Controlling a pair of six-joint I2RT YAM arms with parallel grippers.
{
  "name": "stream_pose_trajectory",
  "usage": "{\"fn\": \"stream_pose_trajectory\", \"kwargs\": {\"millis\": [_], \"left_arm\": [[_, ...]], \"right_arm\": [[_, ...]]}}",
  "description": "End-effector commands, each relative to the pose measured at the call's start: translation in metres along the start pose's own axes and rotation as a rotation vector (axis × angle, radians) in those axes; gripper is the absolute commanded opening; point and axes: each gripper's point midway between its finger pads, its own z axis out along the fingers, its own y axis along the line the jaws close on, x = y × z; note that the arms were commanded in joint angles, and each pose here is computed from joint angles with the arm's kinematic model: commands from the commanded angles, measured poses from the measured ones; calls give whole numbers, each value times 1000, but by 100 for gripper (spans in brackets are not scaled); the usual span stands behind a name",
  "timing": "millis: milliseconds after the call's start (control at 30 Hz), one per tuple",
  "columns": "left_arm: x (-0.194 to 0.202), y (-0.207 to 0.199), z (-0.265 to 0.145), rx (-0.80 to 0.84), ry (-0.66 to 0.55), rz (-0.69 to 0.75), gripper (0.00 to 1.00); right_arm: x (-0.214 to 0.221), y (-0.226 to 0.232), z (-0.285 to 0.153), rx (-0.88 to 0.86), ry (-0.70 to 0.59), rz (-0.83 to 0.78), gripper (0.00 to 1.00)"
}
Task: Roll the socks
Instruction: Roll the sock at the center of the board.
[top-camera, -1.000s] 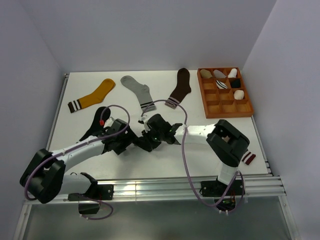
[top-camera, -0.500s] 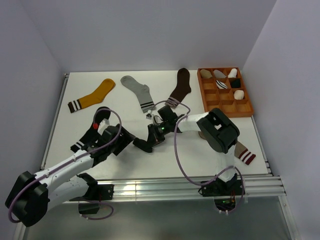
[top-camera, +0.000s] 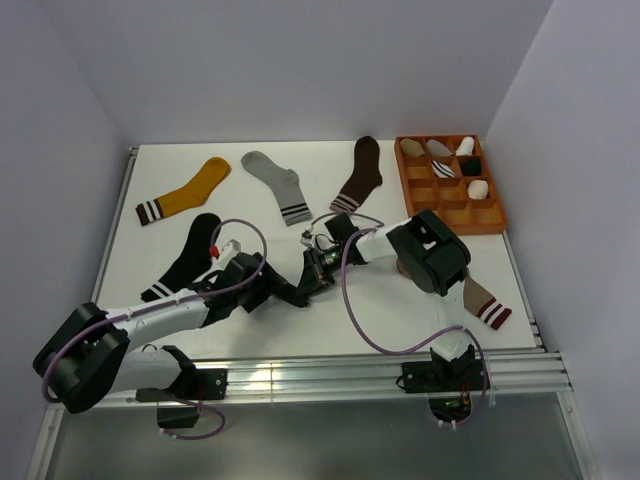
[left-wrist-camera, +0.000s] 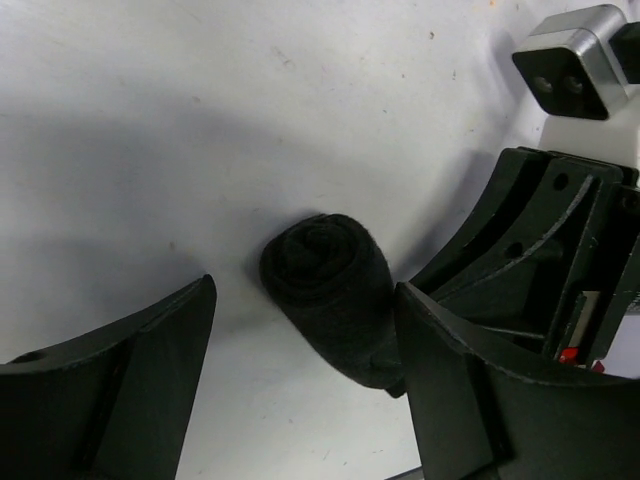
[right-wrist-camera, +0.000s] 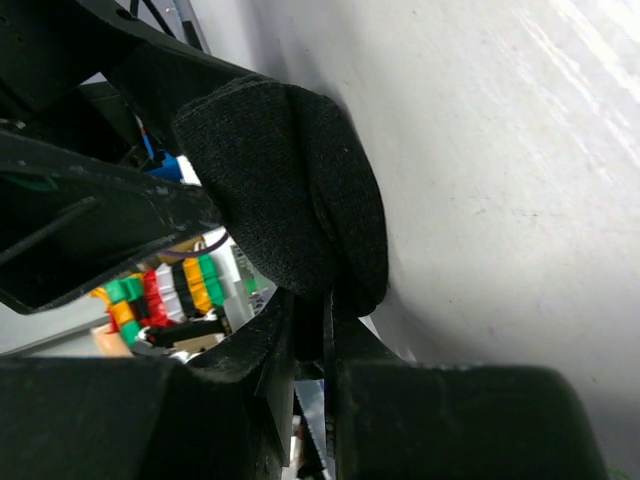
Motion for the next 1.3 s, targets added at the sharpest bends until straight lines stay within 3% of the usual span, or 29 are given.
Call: {"fn": "stream_pose_trajectory", "kwargs": {"millis": [0,300,633,700,833,1267], "left_arm": [[1,-23,3,62,7,15,77],[13,-13,18,-2,42,19,63],[19,-5,24,-60,69,33,23],[18,-6,23,-58,68,37,19],[18,-6,21,-83,78,65,8],[24,1,23,-242,167,158,4]], "right_arm": [[14,-36,5,99,12,131,0],[10,-40,7,94,1,144,0],[8,-47,6,125,-19,151,0],[5,-49,4,153,-36,126,1],[-5,-48,-7,229,-109,24,13],[-31,0,-71,576,-481,-456,47]]}}
